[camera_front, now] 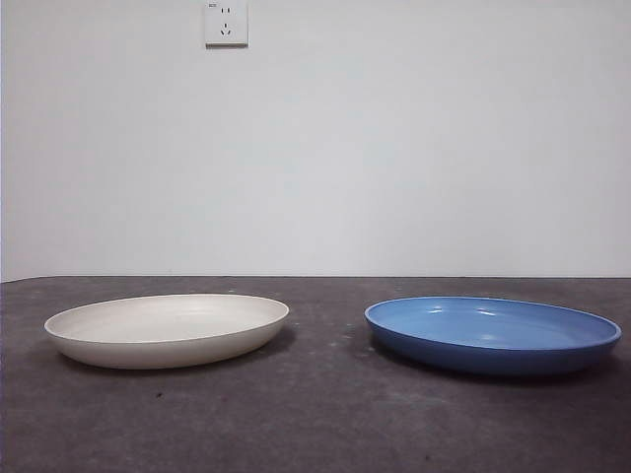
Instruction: Pick up the white plate, put it on the blue plate, put it on desk
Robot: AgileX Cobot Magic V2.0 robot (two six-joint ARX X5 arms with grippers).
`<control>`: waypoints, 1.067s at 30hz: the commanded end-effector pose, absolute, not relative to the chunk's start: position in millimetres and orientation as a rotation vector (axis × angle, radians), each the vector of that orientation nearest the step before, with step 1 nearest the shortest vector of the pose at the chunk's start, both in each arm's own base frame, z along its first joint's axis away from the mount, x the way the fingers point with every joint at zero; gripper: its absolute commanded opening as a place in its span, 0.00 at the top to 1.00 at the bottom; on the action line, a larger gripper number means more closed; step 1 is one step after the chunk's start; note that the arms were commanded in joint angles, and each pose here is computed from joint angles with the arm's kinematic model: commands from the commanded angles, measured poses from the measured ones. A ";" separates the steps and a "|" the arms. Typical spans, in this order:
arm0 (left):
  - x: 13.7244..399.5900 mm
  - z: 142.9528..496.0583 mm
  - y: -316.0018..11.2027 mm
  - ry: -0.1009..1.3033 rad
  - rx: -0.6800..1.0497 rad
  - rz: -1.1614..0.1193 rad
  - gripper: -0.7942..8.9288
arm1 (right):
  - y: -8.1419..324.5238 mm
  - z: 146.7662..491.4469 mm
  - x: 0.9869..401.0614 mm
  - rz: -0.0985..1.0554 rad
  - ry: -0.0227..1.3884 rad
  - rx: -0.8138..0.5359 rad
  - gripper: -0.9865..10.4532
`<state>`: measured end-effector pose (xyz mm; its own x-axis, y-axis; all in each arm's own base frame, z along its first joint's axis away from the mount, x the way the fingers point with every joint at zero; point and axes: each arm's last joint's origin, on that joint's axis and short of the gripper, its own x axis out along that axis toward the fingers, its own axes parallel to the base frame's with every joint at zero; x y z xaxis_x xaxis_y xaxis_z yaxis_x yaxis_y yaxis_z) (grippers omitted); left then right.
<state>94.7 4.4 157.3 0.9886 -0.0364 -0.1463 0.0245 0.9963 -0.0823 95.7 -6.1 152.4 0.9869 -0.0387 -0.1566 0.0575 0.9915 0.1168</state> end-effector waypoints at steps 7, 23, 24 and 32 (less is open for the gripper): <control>95.8 152.1 4.6 0.154 -0.364 -0.009 0.91 | -2.8 152.2 95.7 0.057 0.162 0.317 0.91; 89.5 184.9 2.2 0.100 -0.583 -0.078 0.91 | -1.3 195.8 86.8 0.102 0.041 0.370 0.91; 87.9 190.0 1.6 0.107 -0.597 -0.090 0.91 | -1.1 202.1 85.0 0.108 0.023 0.367 0.91; 77.5 236.0 0.2 0.152 -0.528 -0.100 0.91 | 0.2 254.1 72.3 0.127 -0.018 0.312 0.91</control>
<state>79.6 0.4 225.1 0.9795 -0.1315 -0.1524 0.0271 0.8366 -0.5471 73.4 0.1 248.1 0.9926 0.1184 0.0286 -0.1212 0.9362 0.3300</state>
